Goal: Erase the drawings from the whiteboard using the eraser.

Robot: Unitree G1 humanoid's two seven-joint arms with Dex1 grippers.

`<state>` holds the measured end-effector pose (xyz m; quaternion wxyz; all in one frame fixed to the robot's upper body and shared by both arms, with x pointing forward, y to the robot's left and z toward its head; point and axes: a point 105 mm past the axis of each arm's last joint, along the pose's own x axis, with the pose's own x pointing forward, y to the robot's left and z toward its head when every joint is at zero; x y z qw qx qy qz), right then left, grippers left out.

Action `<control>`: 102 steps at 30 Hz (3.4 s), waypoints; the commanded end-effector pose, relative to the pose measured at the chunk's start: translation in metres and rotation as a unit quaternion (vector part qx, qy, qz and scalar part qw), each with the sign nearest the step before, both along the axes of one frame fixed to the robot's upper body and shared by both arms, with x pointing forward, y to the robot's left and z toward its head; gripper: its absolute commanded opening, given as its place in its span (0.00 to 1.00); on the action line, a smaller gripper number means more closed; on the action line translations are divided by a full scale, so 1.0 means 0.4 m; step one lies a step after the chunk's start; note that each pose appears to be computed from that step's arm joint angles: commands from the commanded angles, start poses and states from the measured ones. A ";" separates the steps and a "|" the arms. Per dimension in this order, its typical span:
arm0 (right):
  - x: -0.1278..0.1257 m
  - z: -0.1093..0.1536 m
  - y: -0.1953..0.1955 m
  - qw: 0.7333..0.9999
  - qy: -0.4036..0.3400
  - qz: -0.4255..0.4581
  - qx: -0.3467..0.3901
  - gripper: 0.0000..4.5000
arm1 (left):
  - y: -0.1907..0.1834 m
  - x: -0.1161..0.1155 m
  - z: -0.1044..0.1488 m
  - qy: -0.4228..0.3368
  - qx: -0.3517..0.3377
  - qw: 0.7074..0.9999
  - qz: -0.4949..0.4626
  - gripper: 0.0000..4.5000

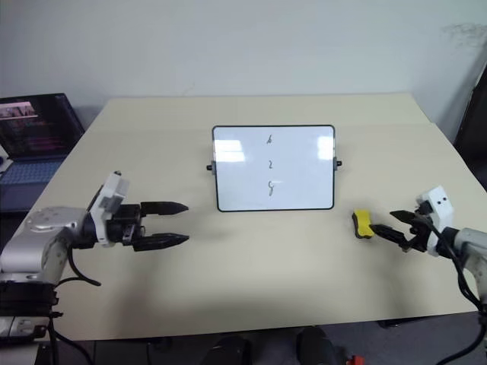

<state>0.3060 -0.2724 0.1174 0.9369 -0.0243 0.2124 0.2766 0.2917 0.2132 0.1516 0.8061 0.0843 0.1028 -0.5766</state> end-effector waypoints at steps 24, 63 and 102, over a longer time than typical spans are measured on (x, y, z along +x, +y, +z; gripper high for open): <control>0.047 0.052 0.125 0.996 0.021 -0.088 -0.021 0.98 | -0.147 0.029 0.046 -0.154 -0.023 0.986 -0.066 1.00; 0.084 -0.001 0.105 0.981 0.063 -0.184 -0.013 0.98 | -0.168 0.011 0.034 -0.153 -0.023 0.986 -0.065 1.00; 0.120 0.051 0.118 0.983 -0.008 -0.182 -0.039 0.30 | -0.173 0.037 0.061 -0.172 -0.044 0.984 -0.028 1.00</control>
